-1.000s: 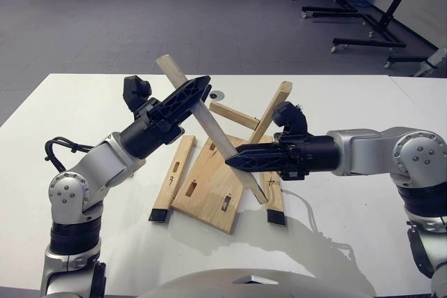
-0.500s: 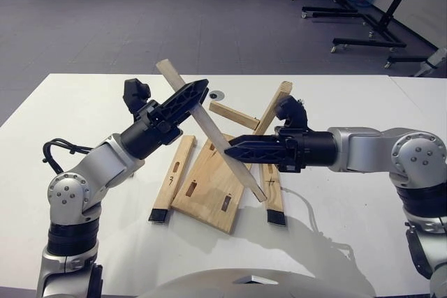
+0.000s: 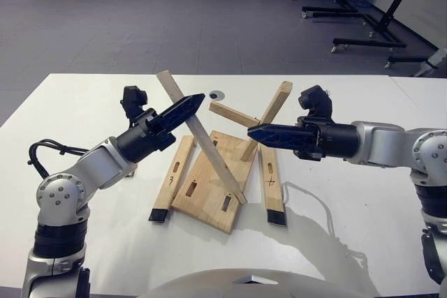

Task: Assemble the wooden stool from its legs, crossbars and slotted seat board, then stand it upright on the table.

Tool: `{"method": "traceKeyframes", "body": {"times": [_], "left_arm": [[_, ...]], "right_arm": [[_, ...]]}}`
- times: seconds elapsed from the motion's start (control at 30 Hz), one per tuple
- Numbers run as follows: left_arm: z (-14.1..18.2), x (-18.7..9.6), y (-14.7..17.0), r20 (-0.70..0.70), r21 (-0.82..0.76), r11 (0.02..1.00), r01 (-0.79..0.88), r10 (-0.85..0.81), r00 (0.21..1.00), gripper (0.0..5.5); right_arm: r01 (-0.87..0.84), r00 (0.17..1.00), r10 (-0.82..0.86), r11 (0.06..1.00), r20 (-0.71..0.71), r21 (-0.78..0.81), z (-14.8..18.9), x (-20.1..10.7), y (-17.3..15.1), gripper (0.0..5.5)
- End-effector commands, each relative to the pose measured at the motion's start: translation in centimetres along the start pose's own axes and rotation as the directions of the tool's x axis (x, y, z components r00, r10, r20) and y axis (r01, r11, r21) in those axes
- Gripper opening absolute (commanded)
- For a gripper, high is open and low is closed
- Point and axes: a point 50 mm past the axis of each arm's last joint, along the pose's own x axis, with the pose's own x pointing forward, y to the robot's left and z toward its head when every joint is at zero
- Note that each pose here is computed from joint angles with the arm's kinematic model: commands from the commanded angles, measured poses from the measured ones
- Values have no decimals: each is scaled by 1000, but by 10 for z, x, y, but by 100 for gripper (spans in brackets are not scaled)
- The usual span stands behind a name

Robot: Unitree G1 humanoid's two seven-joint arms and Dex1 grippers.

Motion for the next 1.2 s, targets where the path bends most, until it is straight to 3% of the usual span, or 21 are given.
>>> {"method": "traceKeyframes", "body": {"times": [0.03, 0.23, 0.43, 0.6, 0.83, 1.0, 1.2], "left_arm": [[8, -8, 1, -43, 241, 969, -55, 67, 997, 204], [31, -11, -2, 0, 610, 784, -112, 142, 990, 204], [39, -7, -2, 41, 633, 765, -120, 122, 992, 204], [33, -2, -1, -53, 564, 822, -78, 130, 990, 204], [39, 4, 12, -91, 612, 777, -149, 256, 962, 204], [42, 9, 10, -73, 625, 771, -122, 214, 974, 204], [43, 12, 8, -57, 629, 771, -101, 174, 983, 204]], "right_arm": [[65, 990, -79, 991, -119, -119, -16, -17, 1, 536], [3, 960, -127, 894, -247, -448, -34, -15, 0, 536], [-117, 931, -157, 728, -330, -675, -55, 4, -7, 536], [-76, 937, -254, 526, -241, -847, -63, 30, -21, 536], [-28, 942, -250, 609, -225, -793, -58, 55, -34, 536], [-62, 942, -224, 619, -251, -783, -66, 75, -34, 536], [-107, 917, -272, 536, -291, -838, -81, 91, -41, 536]]}}
